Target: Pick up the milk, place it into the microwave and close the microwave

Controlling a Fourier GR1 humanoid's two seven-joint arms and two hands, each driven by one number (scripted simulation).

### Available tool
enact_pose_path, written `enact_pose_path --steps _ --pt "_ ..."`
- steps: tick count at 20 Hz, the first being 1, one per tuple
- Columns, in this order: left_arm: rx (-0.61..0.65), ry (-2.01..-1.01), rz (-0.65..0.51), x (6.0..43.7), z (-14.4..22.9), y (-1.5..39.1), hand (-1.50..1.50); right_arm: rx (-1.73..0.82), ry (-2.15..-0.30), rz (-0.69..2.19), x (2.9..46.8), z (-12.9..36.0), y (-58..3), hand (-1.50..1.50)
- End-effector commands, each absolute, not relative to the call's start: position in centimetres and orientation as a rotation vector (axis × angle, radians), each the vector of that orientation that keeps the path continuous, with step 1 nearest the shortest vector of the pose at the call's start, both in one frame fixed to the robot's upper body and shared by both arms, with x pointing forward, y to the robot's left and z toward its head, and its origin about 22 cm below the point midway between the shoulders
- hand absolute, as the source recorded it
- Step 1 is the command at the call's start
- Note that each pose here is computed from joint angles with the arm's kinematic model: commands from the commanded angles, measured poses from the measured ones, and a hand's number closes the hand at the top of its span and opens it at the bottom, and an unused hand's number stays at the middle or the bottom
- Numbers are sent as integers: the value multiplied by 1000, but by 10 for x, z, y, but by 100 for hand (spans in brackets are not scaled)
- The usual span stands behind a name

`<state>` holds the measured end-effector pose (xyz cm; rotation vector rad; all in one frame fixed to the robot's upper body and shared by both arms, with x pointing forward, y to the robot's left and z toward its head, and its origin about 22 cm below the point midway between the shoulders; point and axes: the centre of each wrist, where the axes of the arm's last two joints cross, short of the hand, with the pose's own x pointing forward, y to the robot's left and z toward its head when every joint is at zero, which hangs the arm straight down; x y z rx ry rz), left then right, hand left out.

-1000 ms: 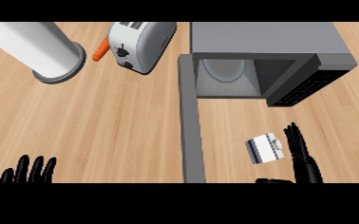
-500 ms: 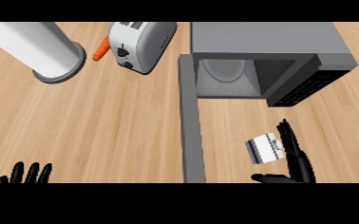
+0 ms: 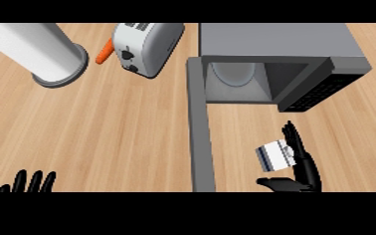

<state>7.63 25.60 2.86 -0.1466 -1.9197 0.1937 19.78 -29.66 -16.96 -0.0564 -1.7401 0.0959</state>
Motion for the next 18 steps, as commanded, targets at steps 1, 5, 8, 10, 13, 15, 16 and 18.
enact_pose_path --steps 1,5,8,10,13,15,16,18 --pt "-159 -1936 208 80 31 252 -150 -43 -1791 64 212 -171 -285 -150" --pt "-150 -1923 189 91 26 248 -150 -142 -1816 32 194 -181 -285 150" --pt "-140 -1912 205 87 36 254 -150 -230 -1830 197 224 -162 -284 150" --pt "-176 -1914 204 66 39 254 -150 -247 -1824 149 226 -164 -275 150" --pt "-144 -1905 205 66 26 271 -150 -317 -1842 85 224 -169 -288 150" --pt "-160 -1907 197 77 28 257 -150 -302 -1879 45 243 -161 -267 150" --pt "-163 -1901 215 78 21 252 -150 -316 -1866 52 261 -149 -280 150" --pt "-168 -1906 166 61 28 267 -150 -360 -1858 16 263 -153 -262 150"
